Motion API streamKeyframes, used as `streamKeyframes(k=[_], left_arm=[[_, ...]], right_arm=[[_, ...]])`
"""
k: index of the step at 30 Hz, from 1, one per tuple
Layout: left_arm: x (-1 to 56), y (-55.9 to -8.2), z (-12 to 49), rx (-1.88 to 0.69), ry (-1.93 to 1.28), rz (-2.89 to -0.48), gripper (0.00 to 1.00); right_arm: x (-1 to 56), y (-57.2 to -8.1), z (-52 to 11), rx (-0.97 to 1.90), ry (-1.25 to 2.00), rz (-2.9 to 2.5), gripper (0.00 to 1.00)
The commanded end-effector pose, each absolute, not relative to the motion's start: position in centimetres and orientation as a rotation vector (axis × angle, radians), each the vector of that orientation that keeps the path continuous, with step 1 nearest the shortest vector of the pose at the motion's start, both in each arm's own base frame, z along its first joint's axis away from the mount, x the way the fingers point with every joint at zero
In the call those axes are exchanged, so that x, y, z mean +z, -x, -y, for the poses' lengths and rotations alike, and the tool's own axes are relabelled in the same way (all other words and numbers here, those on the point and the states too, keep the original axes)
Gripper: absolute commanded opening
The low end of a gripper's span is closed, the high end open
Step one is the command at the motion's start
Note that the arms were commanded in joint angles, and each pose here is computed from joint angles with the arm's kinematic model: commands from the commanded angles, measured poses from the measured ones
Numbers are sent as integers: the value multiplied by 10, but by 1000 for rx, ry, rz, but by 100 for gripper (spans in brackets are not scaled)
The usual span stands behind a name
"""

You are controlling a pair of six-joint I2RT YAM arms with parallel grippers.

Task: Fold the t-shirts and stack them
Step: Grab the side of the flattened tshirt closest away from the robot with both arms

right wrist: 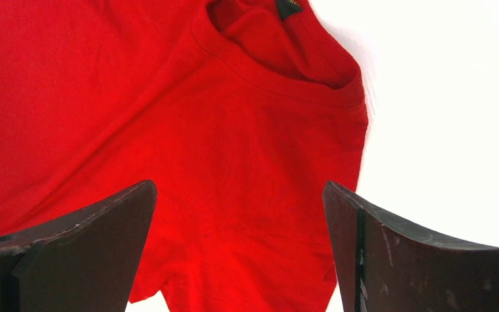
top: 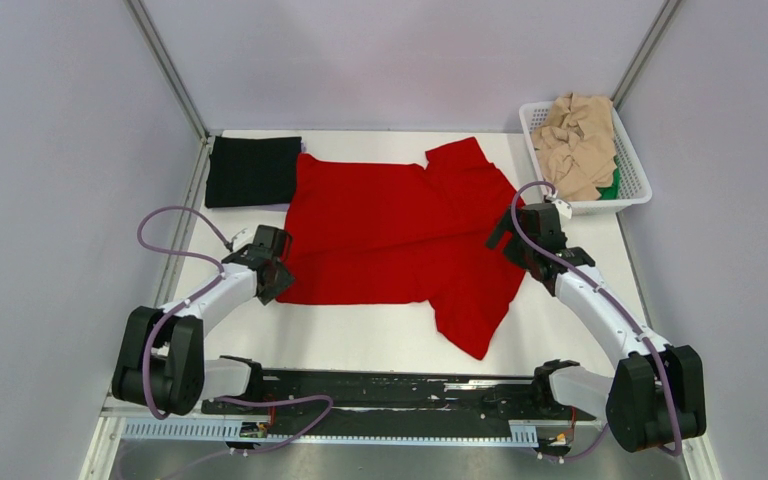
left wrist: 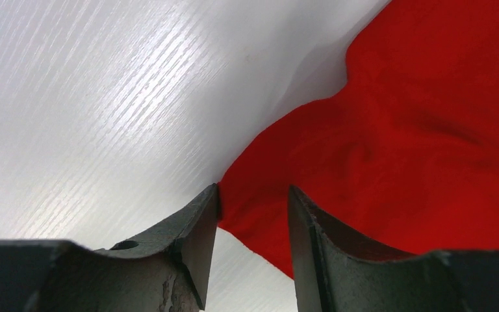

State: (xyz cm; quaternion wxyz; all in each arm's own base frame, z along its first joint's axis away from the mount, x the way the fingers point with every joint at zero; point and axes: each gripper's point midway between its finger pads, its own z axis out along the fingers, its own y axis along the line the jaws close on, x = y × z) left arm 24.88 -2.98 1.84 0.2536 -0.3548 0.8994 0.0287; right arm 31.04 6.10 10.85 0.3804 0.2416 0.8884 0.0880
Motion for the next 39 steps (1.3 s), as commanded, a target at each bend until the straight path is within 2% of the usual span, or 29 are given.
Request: streamKeyframes(k=[1,6,9,12,15,24,29,35,39], left_arm=[[6,-252,35,57,970,-2477,48],[7,-257,38,40,951,-2486,32],[7,-256,40,29,925,-2502,18],[6,-255,42,23,912,-2518,14],[6,-254,42,24,901,-2530,1],[27,-244,41,-12,867,-2498,0],[51,-218,32,-7,922,-2457,0],[54,-194,25,15,949,-2451,0],[57,-194,25,-12,943,-2424,0]], right_arm=[[117,-319,-56,206,-617,-2219,100],[114,-319,-54,194,-625,-2223,100],[113,-319,-54,187,-627,-2228,100],[112,-318,-52,176,-636,-2231,100],[111,-318,-51,169,-643,-2229,100],[111,-318,-52,170,-628,-2237,100],[108,-308,-62,230,-639,-2295,100],[97,-271,-71,189,-652,-2424,98],[88,-223,-88,154,-557,-2589,96]])
